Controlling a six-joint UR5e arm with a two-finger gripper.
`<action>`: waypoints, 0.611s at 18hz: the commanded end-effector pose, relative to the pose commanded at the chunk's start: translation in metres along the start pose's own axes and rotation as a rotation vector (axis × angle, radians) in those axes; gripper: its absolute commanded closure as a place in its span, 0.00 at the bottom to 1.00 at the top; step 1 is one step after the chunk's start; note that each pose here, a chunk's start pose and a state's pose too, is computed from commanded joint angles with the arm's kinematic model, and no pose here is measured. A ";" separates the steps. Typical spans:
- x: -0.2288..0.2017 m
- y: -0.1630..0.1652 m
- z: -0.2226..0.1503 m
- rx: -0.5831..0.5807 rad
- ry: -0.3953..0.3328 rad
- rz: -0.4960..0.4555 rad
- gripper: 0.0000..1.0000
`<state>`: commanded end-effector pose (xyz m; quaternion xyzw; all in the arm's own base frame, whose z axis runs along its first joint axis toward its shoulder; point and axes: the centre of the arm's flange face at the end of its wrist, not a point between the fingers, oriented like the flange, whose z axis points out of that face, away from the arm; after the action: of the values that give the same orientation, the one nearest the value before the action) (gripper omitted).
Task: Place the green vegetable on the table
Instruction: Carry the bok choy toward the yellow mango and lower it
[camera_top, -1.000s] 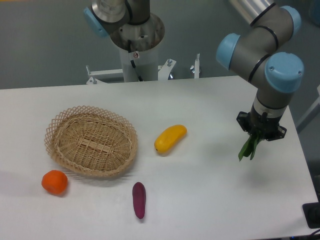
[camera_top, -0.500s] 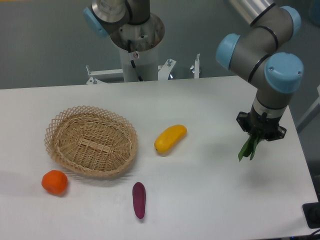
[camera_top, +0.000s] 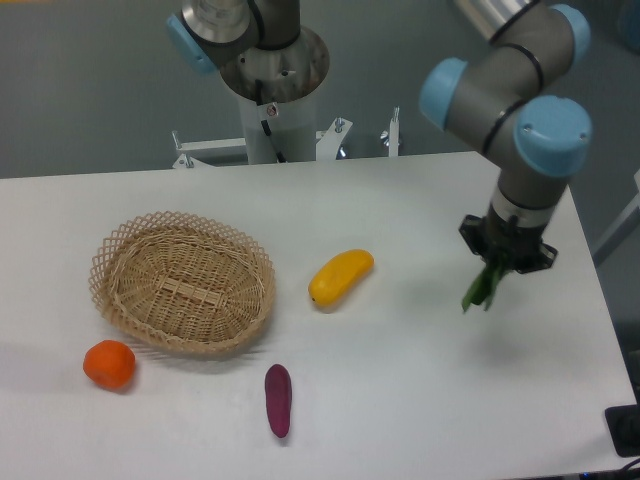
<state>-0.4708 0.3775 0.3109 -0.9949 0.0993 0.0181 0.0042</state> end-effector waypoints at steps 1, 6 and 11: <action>0.016 0.000 0.001 -0.002 0.003 0.028 0.90; 0.086 -0.011 0.013 0.030 0.066 0.125 0.90; 0.137 -0.036 0.025 0.064 0.114 0.251 0.86</action>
<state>-0.3304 0.3862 0.2809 -0.9734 0.2236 -0.0414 0.0280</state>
